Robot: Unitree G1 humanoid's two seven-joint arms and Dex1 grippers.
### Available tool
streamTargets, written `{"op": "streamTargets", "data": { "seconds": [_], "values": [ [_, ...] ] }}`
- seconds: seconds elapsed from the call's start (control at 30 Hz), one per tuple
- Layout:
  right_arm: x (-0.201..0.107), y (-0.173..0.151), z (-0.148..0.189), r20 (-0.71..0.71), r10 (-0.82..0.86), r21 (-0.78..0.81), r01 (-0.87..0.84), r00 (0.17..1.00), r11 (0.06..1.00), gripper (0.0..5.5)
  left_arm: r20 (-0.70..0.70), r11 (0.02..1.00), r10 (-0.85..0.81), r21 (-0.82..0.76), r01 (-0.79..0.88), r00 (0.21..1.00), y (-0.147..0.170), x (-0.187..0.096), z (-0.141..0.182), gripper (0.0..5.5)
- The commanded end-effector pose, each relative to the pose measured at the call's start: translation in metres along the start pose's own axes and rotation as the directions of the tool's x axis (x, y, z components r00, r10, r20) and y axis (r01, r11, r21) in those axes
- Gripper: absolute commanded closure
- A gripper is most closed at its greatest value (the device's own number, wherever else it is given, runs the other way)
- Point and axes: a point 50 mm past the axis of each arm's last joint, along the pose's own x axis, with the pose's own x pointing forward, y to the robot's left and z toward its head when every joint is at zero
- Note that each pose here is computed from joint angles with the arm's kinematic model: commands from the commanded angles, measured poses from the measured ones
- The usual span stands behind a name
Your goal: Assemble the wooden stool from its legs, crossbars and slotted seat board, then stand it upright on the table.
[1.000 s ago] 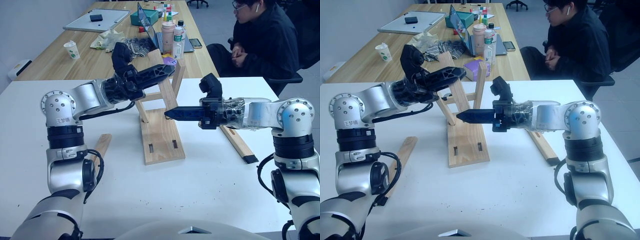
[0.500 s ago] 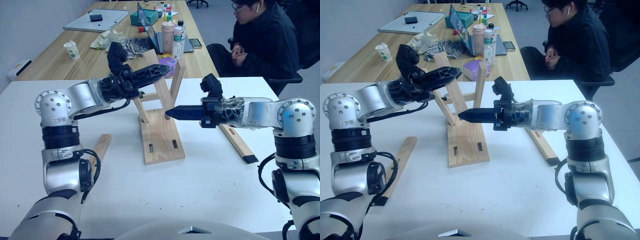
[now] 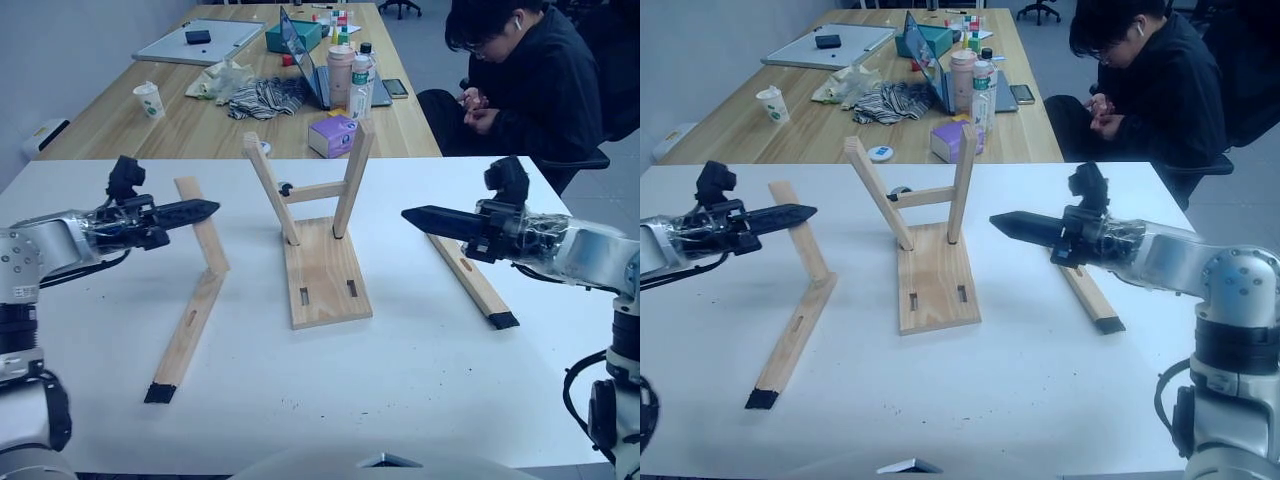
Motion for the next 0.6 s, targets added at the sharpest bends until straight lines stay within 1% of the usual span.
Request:
{"op": "streamTargets", "data": {
  "seconds": [0.03, 0.17, 0.23, 0.3, 0.37, 0.43, 0.53, 0.6],
  "values": [
    [-0.002, -0.007, 0.000, 0.052, -0.069, -0.006, 0.069, 0.996, 0.998, 3.74, -0.042, 0.993, 0.100, 0.062, -0.097, 0.994, 0.017, -0.008, 0.003, 5.12],
    [-0.006, -0.008, -0.006, 0.092, -0.092, 0.005, 0.092, 0.991, 0.996, 3.74, -0.058, 0.983, 0.182, 0.049, -0.179, 0.982, 0.023, -0.020, -0.005, 5.12],
    [-0.009, -0.012, -0.005, 0.126, -0.097, 0.021, 0.095, 0.987, 0.995, 3.74, -0.008, 0.974, 0.225, 0.036, -0.224, 0.974, 0.021, -0.029, -0.012, 5.12],
    [-0.030, -0.007, -0.013, 0.231, -0.163, 0.041, 0.158, 0.959, 0.987, 3.74, 0.028, 0.983, 0.169, 0.071, -0.170, 0.985, 0.017, -0.011, -0.009, 5.12],
    [-0.044, -0.008, -0.019, 0.300, -0.232, 0.067, 0.222, 0.925, 0.973, 3.74, 0.053, 0.986, 0.117, 0.110, -0.123, 0.992, 0.012, 0.002, -0.021, 5.12],
    [-0.045, -0.008, -0.021, 0.321, -0.259, 0.080, 0.247, 0.911, 0.966, 3.74, 0.094, 0.985, 0.124, 0.105, -0.133, 0.988, 0.014, 0.002, -0.034, 5.12],
    [-0.037, -0.007, -0.022, 0.323, -0.254, 0.082, 0.241, 0.912, 0.967, 3.74, 0.175, 0.970, 0.213, 0.077, -0.229, 0.961, 0.021, -0.005, -0.061, 5.12],
    [-0.034, -0.006, -0.023, 0.327, -0.252, 0.086, 0.237, 0.911, 0.968, 3.74, 0.212, 0.955, 0.262, 0.084, -0.284, 0.942, 0.024, -0.011, -0.072, 5.12]
  ]
}}
